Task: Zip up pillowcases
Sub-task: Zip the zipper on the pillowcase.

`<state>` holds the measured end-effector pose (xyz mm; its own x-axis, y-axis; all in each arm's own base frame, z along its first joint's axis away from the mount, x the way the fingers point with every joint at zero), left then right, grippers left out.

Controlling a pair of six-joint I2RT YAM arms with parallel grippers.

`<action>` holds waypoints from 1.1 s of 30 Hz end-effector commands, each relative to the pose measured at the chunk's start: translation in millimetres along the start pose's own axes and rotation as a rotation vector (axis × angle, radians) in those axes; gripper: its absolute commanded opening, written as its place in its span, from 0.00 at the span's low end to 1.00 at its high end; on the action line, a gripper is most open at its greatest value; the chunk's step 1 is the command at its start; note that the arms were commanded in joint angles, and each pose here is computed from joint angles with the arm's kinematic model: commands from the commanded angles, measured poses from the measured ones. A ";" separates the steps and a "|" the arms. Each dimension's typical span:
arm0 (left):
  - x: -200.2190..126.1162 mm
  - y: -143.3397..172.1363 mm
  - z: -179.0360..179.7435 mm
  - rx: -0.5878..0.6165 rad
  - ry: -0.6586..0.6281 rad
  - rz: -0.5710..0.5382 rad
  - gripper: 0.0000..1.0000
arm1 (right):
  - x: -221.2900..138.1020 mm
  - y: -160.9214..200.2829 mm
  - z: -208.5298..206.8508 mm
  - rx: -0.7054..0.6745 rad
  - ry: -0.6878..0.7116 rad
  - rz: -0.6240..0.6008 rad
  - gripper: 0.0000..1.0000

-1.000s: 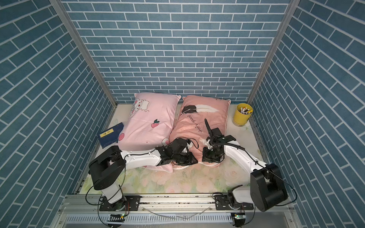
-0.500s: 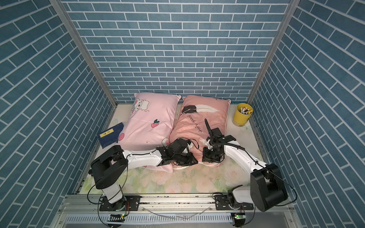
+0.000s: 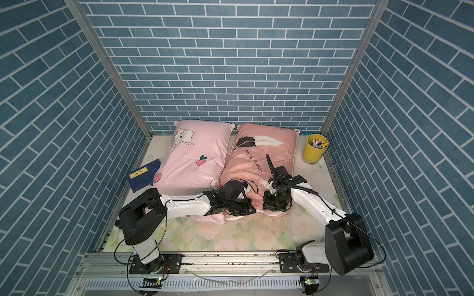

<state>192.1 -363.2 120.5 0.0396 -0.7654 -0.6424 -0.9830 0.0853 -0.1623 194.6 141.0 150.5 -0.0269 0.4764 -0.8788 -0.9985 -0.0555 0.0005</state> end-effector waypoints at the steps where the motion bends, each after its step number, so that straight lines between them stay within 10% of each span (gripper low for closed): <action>1: 1.1 -0.1 4.2 0.002 -0.012 0.005 0.00 | -8.2 8.6 -1.3 -0.010 0.019 0.026 0.00; 33: -60.7 60.2 67.8 -0.030 -0.301 0.096 0.00 | -35.0 -7.0 -35.9 0.063 0.234 -0.102 0.00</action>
<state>146.5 -283.8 102.4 -0.0102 -0.5984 -0.8011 -0.9898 0.1198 -0.0769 200.2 101.5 149.8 0.0293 0.3063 -0.9515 -0.9991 0.0388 -0.0182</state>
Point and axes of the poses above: each gripper's point midway between its finger pads, its own x axis out along the fingers, its own z axis along the line the jaws close on, y = z × x, the point moved 7 cm from there along -x, back along the fingers, and after that the axes turned 1 degree about -x, right-handed, at the moved point
